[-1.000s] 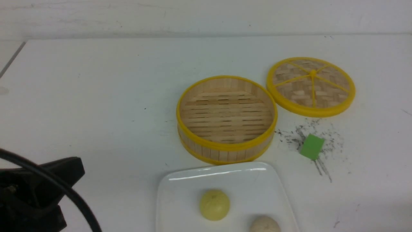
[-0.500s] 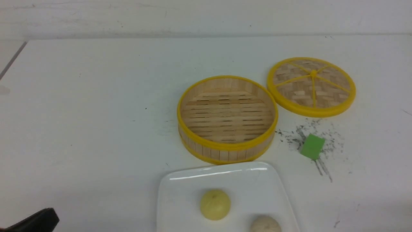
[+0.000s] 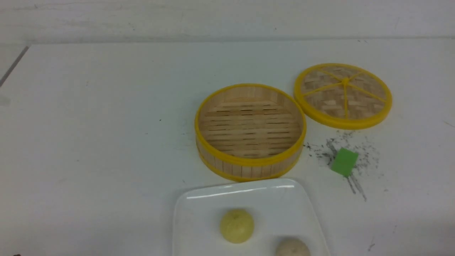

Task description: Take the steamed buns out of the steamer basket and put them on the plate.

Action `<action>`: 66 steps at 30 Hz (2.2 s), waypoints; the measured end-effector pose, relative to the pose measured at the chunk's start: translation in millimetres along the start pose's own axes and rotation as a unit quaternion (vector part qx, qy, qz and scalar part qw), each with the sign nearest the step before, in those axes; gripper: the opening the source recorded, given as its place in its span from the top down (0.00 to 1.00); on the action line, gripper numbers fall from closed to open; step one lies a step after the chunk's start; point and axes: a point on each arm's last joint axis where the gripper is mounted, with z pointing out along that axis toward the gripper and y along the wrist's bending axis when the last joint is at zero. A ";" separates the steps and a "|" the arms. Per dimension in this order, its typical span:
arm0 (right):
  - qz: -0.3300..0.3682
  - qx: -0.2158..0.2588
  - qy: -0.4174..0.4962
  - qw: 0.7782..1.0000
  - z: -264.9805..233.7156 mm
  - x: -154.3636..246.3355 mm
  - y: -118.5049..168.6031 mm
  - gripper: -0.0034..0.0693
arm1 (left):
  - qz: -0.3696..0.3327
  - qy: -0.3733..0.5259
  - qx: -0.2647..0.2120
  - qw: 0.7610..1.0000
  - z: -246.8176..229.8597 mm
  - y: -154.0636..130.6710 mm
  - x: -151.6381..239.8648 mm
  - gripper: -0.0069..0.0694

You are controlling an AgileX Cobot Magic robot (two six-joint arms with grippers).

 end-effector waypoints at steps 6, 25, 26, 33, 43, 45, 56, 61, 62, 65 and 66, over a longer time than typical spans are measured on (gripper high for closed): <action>0.000 0.000 0.000 1.000 0.0 0.0 0.0 0.64 | 0.011 0.005 0.027 1.000 -0.1 -2.9 0.7 0.80; 0.000 0.000 0.000 1.000 0.0 0.0 0.0 0.63 | 0.014 -0.007 0.040 0.999 1.1 -4.3 0.6 0.78; 0.000 0.000 0.000 1.000 0.0 0.0 0.0 0.63 | 0.014 -0.007 0.040 0.999 1.1 -4.3 0.6 0.78; 0.000 0.000 0.000 1.000 0.0 0.0 0.0 0.63 | 0.015 -0.007 0.040 0.999 1.1 -4.3 0.6 0.77; 0.000 0.000 0.000 1.000 0.0 0.0 0.0 0.62 | 0.016 -0.008 0.040 0.999 1.1 -4.2 0.5 0.77; 0.000 0.000 0.000 1.000 0.0 0.0 0.0 0.62 | 0.016 -0.008 0.040 0.999 1.1 -4.2 0.5 0.77; 0.000 0.000 0.000 1.000 0.0 0.0 0.0 0.62 | 0.016 -0.008 0.040 0.999 1.1 -4.2 0.5 0.75; 0.000 0.000 0.000 1.000 0.0 0.0 0.0 0.62 | 0.016 -0.008 0.040 0.999 1.1 -4.2 0.5 0.74; 0.000 0.000 0.000 1.000 0.0 0.0 0.0 0.62 | 0.016 -0.008 0.040 0.999 1.1 -4.2 0.5 0.74; 0.000 0.000 0.000 1.000 0.0 0.0 0.0 0.62 | 0.016 -0.008 0.040 0.999 1.1 -4.2 0.5 0.74; 0.000 0.000 0.000 1.000 0.0 0.0 0.0 0.62 | 0.016 -0.008 0.040 0.999 1.1 -4.2 0.5 0.74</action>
